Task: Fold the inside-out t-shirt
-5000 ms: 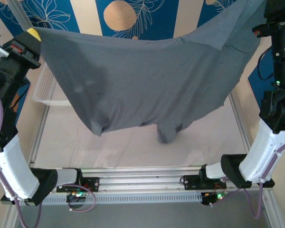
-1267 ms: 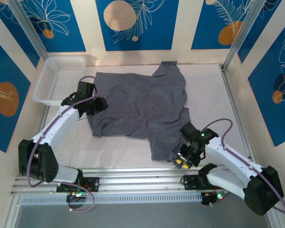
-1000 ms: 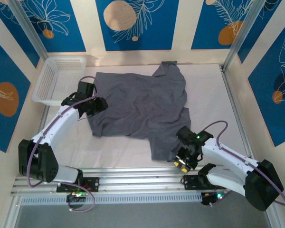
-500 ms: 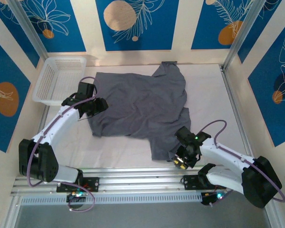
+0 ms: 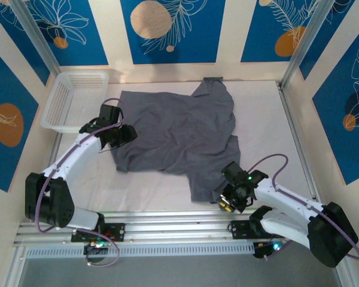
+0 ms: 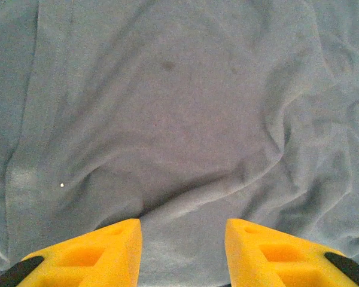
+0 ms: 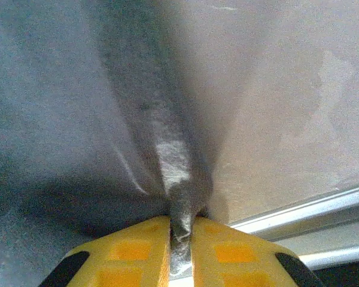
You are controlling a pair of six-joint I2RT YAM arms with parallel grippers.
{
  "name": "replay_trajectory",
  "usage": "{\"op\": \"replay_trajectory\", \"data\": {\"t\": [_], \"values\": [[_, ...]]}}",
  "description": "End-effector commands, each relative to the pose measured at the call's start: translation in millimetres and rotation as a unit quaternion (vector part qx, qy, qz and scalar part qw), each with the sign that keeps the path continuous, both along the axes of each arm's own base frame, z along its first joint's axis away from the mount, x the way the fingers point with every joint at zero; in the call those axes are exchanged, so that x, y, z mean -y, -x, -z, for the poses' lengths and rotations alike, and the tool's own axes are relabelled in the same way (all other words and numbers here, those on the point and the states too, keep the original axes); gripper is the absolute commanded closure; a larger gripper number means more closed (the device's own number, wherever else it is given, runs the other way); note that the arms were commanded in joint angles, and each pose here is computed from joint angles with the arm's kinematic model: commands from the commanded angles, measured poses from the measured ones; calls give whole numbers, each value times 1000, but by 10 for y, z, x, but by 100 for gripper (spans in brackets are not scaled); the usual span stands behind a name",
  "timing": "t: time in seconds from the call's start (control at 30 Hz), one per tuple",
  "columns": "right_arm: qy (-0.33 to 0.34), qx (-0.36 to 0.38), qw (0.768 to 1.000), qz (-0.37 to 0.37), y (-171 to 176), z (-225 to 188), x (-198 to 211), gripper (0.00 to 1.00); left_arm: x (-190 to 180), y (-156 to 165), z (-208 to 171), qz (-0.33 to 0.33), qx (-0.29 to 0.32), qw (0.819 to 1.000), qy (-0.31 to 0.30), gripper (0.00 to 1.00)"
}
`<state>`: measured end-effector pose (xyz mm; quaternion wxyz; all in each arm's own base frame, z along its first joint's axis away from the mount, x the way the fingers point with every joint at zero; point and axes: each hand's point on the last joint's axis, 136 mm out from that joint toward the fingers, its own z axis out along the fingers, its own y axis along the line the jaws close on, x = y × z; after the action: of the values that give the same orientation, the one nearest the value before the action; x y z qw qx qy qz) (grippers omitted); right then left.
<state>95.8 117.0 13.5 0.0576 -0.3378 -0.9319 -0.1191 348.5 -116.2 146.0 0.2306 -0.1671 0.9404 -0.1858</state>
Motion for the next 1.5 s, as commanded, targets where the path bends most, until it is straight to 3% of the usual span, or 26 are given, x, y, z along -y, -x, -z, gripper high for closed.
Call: {"op": "replay_trajectory", "data": {"t": [0.0, 0.17, 0.47, 0.67, 0.83, 0.97, 1.13, 1.23, 1.47], "values": [[0, 2, 1000, 9, 1, 31, 18, 90, 61, -3, 49, 4, -7, 1000, 11, 59], [8, 6, 1000, 17, 21, -9, 68, 99, 51, -3, 38, 4, -5, 1000, 9, 59], [12, 52, 998, 16, -80, -377, 122, 100, 11, 25, 33, 0, -11, 1000, -2, 59], [30, 196, 980, 32, -760, -1207, 274, 100, -306, 274, 87, -35, -56, 995, -78, 59], [8, 333, 940, 72, -1422, -1927, 356, 100, -518, 619, 374, -34, -129, 980, -145, 64], [1, 374, 925, 67, -1711, -2218, 363, 100, -481, 806, 601, -26, -161, 973, -161, 64], [-14, 405, 912, 63, -1889, -2424, 360, 100, -320, 854, 893, -39, -172, 977, -118, 64], [-25, 398, 915, 64, -1905, -2382, 337, 100, -127, 785, 1029, -25, -168, 983, -71, 62], [-36, 378, 923, 64, -1863, -2227, 298, 100, 78, 696, 1188, -9, -172, 985, -24, 61]]}}
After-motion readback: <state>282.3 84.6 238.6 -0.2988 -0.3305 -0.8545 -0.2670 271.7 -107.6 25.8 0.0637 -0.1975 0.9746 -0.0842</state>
